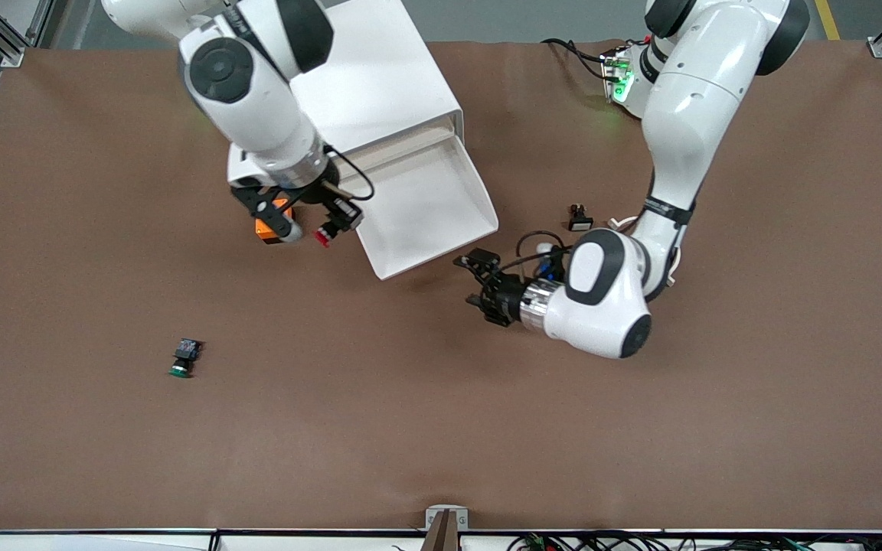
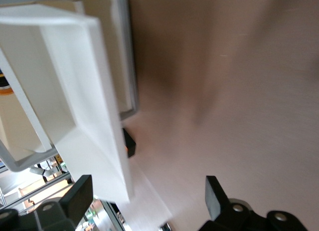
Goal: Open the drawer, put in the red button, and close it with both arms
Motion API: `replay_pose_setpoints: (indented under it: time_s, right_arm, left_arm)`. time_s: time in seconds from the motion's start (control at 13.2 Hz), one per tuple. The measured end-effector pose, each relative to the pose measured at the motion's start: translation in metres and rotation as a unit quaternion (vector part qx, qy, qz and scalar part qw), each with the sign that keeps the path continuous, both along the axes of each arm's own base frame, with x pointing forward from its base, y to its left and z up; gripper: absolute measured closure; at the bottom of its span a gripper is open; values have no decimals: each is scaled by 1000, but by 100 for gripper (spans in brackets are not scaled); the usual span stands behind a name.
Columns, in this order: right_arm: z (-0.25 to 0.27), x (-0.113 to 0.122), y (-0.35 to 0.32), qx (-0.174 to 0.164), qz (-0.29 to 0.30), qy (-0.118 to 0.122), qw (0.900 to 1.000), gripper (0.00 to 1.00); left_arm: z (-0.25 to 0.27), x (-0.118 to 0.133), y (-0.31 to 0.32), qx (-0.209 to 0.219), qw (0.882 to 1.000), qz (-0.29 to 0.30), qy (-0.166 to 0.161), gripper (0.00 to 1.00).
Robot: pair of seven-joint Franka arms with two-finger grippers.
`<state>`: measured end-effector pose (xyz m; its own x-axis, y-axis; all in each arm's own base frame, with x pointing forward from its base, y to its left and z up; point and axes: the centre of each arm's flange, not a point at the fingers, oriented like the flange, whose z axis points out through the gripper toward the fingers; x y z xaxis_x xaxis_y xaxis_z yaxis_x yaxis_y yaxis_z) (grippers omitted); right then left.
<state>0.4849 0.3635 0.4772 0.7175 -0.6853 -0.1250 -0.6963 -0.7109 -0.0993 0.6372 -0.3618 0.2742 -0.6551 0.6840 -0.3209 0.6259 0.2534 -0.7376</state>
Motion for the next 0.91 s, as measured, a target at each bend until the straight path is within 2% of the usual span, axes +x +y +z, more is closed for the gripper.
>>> replay_pose_setpoints:
  time_s: [0.23, 0.45, 0.68, 0.76, 0.91]
  right_arm:
    - [-26, -20, 41, -11, -27, 0, 1000, 59]
    - [-67, -43, 86, -31, -61, -4, 998, 59]
    - [-102, -51, 114, -42, -91, 1, 995, 59]
    - [-107, -48, 120, -44, -100, 1, 994, 59]
    - [-114, -44, 130, -44, -111, 3, 993, 59]
  left_arm:
    - [26, 28, 52, 2, 999, -3, -51, 0]
    - [83, 34, 89, 40, 989, -64, -124, 0]
    - [152, 21, 106, 73, 965, -151, -200, 0]
    - [168, 14, 111, 82, 953, -190, -220, 0]
    - [192, 6, 123, 94, 921, -270, -267, 0]
